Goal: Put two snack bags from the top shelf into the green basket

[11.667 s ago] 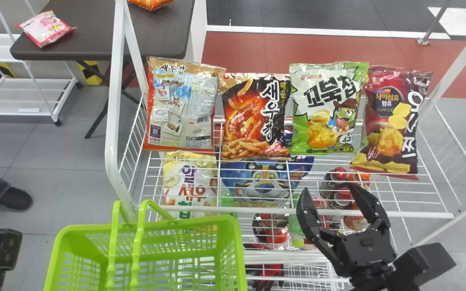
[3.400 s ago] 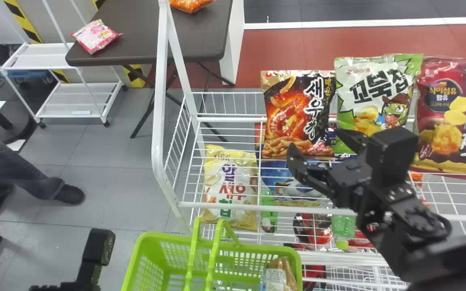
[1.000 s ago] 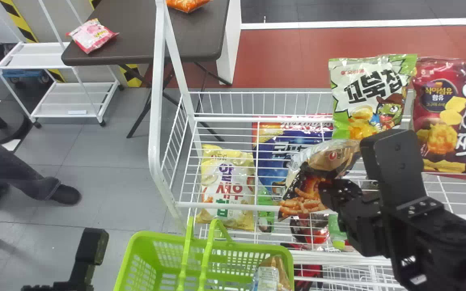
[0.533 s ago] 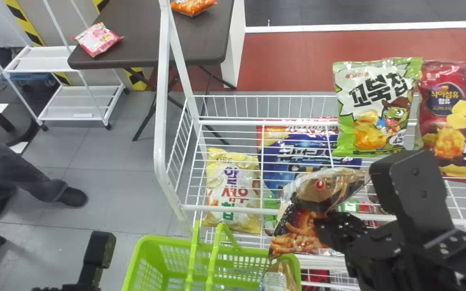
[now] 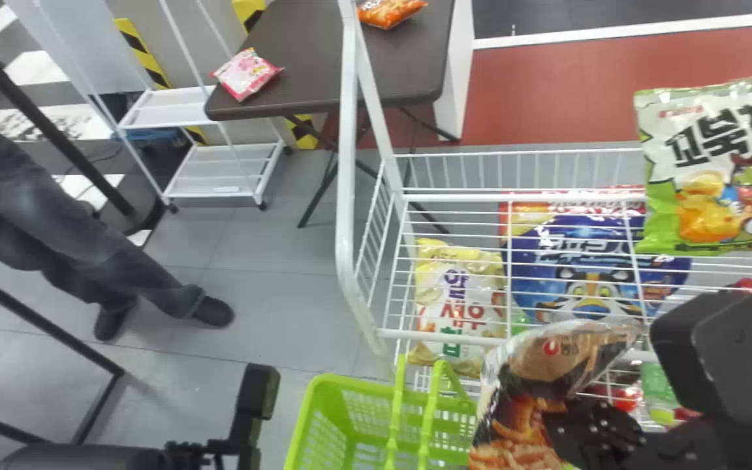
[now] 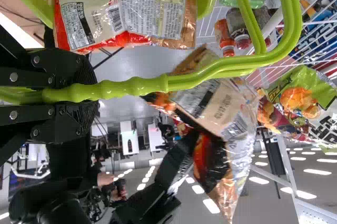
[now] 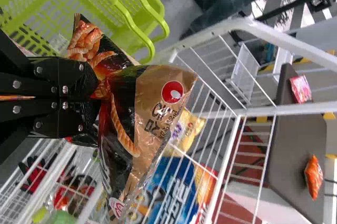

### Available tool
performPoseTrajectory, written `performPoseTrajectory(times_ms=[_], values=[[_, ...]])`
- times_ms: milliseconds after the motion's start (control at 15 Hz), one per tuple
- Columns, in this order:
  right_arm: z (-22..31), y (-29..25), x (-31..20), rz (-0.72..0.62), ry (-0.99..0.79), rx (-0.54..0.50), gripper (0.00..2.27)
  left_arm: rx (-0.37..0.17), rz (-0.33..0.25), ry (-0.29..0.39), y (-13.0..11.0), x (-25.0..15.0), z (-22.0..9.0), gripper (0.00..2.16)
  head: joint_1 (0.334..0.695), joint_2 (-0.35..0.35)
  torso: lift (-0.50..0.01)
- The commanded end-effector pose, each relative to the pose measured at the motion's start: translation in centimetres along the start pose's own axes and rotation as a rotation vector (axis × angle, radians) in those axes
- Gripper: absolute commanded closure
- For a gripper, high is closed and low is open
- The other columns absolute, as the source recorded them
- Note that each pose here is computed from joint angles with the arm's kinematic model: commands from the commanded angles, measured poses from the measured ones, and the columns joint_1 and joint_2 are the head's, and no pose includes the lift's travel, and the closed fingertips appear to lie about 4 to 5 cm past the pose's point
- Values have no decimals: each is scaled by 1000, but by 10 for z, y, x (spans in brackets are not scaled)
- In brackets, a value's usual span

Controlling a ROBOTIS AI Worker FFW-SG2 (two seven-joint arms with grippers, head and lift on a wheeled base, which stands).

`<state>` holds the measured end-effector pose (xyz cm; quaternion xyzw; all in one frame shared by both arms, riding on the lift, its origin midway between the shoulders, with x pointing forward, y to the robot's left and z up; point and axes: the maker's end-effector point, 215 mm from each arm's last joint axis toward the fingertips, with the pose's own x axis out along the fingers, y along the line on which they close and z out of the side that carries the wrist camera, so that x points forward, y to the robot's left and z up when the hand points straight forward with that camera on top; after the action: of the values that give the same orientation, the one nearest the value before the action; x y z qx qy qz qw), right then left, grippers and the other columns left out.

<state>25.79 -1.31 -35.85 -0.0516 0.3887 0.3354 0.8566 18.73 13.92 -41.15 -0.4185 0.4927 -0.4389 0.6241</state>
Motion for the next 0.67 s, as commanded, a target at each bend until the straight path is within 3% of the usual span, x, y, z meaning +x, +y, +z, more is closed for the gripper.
performPoseTrajectory(times_ms=[0, 467, 533, 600], values=[[-38, 20, 15, 73, 94, 18, 2243, -9, -6, 2, -2, 1, 0, 2148, 695, 340, -1], [-163, 42, 65, 189, 412, 129, 2229, -8, -10, 2, -3, 2, 0, 2148, 695, 350, -1], [-179, 46, 70, 205, 452, 142, 1706, -7, -12, 5, -4, 3, -1, 2148, 695, 350, -1], [-167, 44, 80, 204, 399, 136, 650, -5, -11, 6, -4, 3, -1, 2148, 695, 350, -1]])
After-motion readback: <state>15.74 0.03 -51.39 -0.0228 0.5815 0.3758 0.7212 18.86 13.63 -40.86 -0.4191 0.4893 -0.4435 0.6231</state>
